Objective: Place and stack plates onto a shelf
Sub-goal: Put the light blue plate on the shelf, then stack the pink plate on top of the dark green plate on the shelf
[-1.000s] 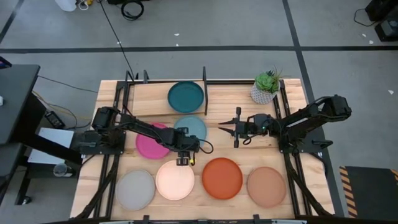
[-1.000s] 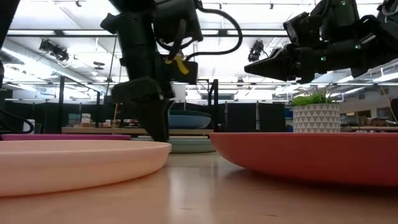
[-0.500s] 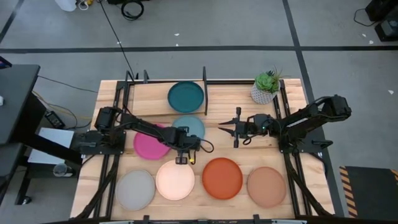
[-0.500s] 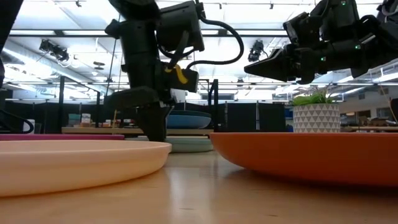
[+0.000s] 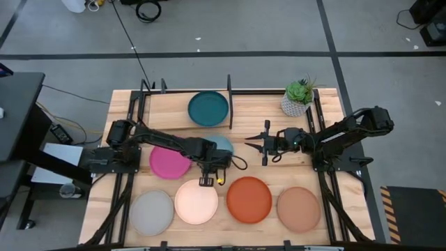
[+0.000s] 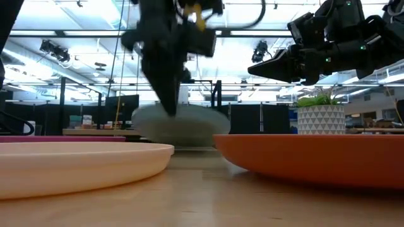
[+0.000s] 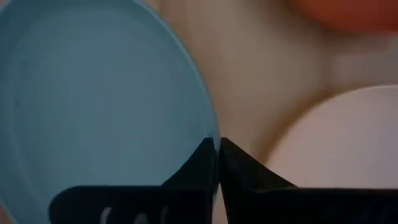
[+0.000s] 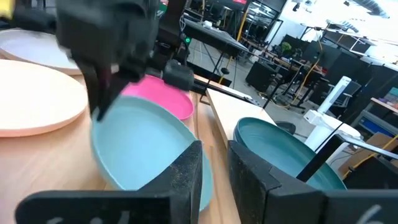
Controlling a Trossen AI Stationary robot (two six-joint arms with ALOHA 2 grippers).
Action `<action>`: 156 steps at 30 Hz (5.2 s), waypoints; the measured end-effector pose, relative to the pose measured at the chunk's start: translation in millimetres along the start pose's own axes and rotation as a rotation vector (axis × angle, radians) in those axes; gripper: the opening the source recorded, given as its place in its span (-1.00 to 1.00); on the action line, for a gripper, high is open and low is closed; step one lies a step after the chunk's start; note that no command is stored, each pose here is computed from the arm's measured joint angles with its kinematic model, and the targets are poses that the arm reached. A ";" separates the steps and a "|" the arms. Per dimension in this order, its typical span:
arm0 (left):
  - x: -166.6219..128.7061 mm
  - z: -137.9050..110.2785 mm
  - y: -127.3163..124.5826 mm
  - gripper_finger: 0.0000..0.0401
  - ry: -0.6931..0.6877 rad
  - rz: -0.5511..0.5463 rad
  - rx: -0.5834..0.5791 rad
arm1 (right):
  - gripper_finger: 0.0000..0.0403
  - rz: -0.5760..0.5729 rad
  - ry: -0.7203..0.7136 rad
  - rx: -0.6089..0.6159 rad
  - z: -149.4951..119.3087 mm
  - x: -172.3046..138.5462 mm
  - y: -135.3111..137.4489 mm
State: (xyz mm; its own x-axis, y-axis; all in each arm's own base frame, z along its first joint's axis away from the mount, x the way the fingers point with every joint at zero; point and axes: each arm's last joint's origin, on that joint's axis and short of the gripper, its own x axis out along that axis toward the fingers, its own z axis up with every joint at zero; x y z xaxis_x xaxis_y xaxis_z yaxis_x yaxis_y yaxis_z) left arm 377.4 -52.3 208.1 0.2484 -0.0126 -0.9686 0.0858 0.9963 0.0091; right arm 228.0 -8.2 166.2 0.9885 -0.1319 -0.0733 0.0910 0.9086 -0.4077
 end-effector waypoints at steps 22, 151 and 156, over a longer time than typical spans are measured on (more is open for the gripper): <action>-109.1 -43.5 -16.7 -0.92 0.033 0.232 -0.207 | -0.60 0.005 0.011 0.010 -1.1 0.0 0.5; 20.3 -101.9 18.0 -0.14 0.105 0.063 -0.873 | -0.60 0.007 -0.114 -0.090 1.4 0.8 -20.5; 30.6 -106.6 18.2 -0.14 0.184 0.099 -0.868 | -0.60 -0.002 -0.110 -0.090 0.5 0.8 -22.8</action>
State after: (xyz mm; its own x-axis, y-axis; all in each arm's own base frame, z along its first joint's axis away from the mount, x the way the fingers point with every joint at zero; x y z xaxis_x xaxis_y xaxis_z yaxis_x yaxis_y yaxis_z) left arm 283.7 -25.5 152.1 0.0509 0.0170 -0.9986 -0.7071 0.7067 -0.0240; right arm 226.8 -28.8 175.9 0.9960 -0.0851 0.0258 0.0869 0.8685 -0.4879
